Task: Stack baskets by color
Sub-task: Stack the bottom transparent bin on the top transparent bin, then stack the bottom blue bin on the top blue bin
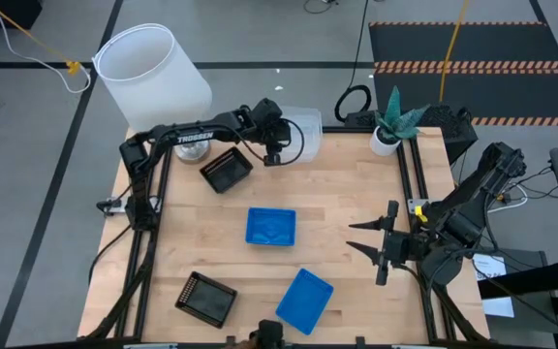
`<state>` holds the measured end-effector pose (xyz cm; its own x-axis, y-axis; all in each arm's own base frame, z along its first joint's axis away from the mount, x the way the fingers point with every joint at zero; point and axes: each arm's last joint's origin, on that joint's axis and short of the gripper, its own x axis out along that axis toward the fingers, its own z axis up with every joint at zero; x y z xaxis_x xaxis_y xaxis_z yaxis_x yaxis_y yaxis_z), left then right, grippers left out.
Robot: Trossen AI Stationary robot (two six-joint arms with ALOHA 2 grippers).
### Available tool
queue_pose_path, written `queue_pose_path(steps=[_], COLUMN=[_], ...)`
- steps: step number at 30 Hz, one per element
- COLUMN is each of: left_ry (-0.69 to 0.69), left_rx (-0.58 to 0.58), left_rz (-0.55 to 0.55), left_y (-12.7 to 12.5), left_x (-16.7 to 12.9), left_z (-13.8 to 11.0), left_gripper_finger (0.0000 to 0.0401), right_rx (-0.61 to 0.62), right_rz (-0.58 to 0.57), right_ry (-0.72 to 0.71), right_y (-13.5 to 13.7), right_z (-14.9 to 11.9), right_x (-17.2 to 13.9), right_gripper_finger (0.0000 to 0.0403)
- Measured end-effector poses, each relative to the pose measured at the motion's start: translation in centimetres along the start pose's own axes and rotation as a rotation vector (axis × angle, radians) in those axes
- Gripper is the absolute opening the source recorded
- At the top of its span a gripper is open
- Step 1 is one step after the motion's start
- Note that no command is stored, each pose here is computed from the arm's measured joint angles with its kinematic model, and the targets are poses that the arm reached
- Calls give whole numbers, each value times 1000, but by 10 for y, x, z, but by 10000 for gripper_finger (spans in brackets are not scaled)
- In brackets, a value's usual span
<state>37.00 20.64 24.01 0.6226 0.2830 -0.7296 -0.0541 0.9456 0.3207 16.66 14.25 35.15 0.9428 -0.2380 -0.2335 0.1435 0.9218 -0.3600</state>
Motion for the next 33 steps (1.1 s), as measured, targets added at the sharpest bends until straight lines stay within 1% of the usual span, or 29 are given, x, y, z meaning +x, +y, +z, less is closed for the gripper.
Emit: queue_pose_path(steps=[3,7,11,15,17,20,23,26,28,30,33], left_ry=[-20,-56,-116,-96,-83,-133,-191,-270,-324,-349,-375], left_rx=[-26,-53,-110,-166,-172,-131,-72,-21,0,19,68], left_rz=[2,6,14,-53,-101,-154,-212,-240,-241,-242,-223], left_y=[-3,-8,-12,-29,-45,-78,-117,-152,-171,-186,-199], left_x=[-9,-27,-64,-107,-128,-154,-170,-183,-189,-191,-195], left_z=[6,16,29,32,33,32,25,15,8,0,-7], left_gripper_finger=[173,178,169,152,141,124,111,103,102,102,102], right_rx=[0,0,12,31,47,74,86,113,129,139,128], right_rz=[0,0,1,5,17,28,37,93,140,208,345], right_ry=[0,0,0,1,1,-3,-2,16,32,51,97], right_y=[0,0,0,0,1,2,4,6,9,13,21], right_z=[0,0,0,0,0,-1,-3,-4,-5,-6,-11], right_x=[0,0,0,0,0,1,4,11,18,28,46], right_gripper_finger=[169,169,169,169,169,169,169,169,169,169,169])
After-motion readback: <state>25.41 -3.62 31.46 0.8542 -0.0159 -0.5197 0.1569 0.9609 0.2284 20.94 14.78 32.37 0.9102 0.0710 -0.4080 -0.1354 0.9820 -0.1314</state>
